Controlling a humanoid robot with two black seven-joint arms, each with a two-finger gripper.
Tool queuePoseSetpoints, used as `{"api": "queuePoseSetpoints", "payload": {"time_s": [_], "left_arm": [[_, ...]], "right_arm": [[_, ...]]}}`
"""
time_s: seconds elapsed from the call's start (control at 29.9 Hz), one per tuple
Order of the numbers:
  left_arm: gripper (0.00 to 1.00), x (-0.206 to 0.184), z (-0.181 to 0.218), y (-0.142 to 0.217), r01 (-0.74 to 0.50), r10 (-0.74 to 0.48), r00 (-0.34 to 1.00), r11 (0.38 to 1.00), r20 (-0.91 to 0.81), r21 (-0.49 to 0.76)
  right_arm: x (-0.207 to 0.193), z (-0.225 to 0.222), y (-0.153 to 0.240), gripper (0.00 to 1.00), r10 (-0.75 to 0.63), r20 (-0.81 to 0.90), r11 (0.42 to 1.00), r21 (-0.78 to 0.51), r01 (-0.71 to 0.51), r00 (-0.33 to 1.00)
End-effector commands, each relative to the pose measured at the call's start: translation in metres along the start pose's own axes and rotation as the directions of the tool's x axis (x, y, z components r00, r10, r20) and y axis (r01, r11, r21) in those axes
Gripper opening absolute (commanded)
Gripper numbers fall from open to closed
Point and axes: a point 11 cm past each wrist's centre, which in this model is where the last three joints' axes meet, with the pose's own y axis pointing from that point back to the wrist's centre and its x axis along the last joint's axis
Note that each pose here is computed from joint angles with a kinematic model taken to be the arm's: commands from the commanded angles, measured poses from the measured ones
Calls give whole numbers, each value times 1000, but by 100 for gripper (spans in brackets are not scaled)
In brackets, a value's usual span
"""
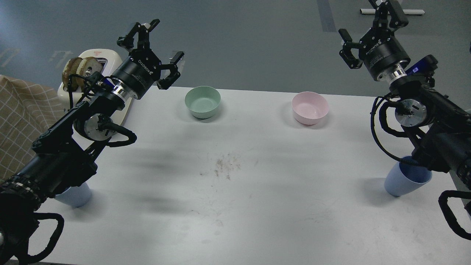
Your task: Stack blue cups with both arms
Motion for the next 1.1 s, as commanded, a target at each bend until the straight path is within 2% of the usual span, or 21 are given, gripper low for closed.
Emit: {"api": "queuePoseSetpoints", "payload": {"time_s": [0.0,0.7,1.07], "left_arm": [[98,2,2,2,-3,3,1000,1000,3,-8],[98,-5,-5,8,22,-22,1000,1000,7,6],[98,2,10,13,20,-21,998,1000,59,12]], "right_arm": [[6,-2,2,100,21,6,1000,10,-21,1000],[6,10,2,100,44,11,999,-6,-44,999],[2,4,-3,100,32,7,999,5,-32,999]]}}
